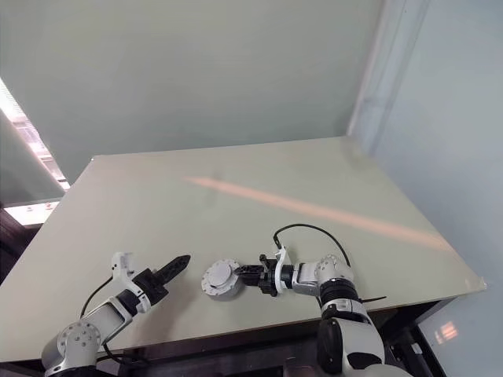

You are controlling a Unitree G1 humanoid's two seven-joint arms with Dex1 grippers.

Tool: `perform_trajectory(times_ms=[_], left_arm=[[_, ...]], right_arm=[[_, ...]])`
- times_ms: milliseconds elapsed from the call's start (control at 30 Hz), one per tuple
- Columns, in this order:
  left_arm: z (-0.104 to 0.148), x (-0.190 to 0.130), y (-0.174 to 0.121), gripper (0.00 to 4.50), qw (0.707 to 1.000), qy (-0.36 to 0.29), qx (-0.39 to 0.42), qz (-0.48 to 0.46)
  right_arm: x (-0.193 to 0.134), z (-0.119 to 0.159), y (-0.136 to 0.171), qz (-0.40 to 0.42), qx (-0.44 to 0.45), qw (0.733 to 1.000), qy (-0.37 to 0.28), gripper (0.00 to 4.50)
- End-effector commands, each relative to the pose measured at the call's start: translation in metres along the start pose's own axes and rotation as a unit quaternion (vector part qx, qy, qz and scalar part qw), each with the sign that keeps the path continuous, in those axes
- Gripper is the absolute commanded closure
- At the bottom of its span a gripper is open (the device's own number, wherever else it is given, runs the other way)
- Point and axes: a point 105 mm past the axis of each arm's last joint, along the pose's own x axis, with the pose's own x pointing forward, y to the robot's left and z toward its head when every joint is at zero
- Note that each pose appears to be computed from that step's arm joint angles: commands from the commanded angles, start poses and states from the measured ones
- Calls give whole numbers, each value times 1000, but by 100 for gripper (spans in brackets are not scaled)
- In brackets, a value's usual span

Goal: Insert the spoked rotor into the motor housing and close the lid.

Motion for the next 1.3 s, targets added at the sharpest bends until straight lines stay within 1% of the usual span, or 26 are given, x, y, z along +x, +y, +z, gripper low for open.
perform_trajectory(times_ms=[33,267,533,700,800,1033,1233,1300], left_arm=[[16,-4,-10,0,999,-42,-14,-13],[19,-8,-14,0,993,-76,-82,-32],[17,-2,-37,0,981,-95,-142,-90],[10,3,-52,0,975,-85,-165,-123],[2,7,-58,0,973,-69,-176,-133],[-12,19,-63,0,969,-48,-198,-142],[-15,22,-63,0,965,-46,-214,-145],[-15,21,-61,37,964,-45,-219,-144]], right_arm=[[3,13,39,91,-9,995,-31,331],[7,14,72,155,-15,987,-40,331],[12,10,94,171,-43,984,-31,331],[14,7,98,167,-55,984,-27,331],[14,6,98,166,-57,984,-25,331],[16,3,99,164,-63,984,-14,331],[14,2,99,162,-67,984,-13,331],[14,2,99,162,-68,984,-13,331]])
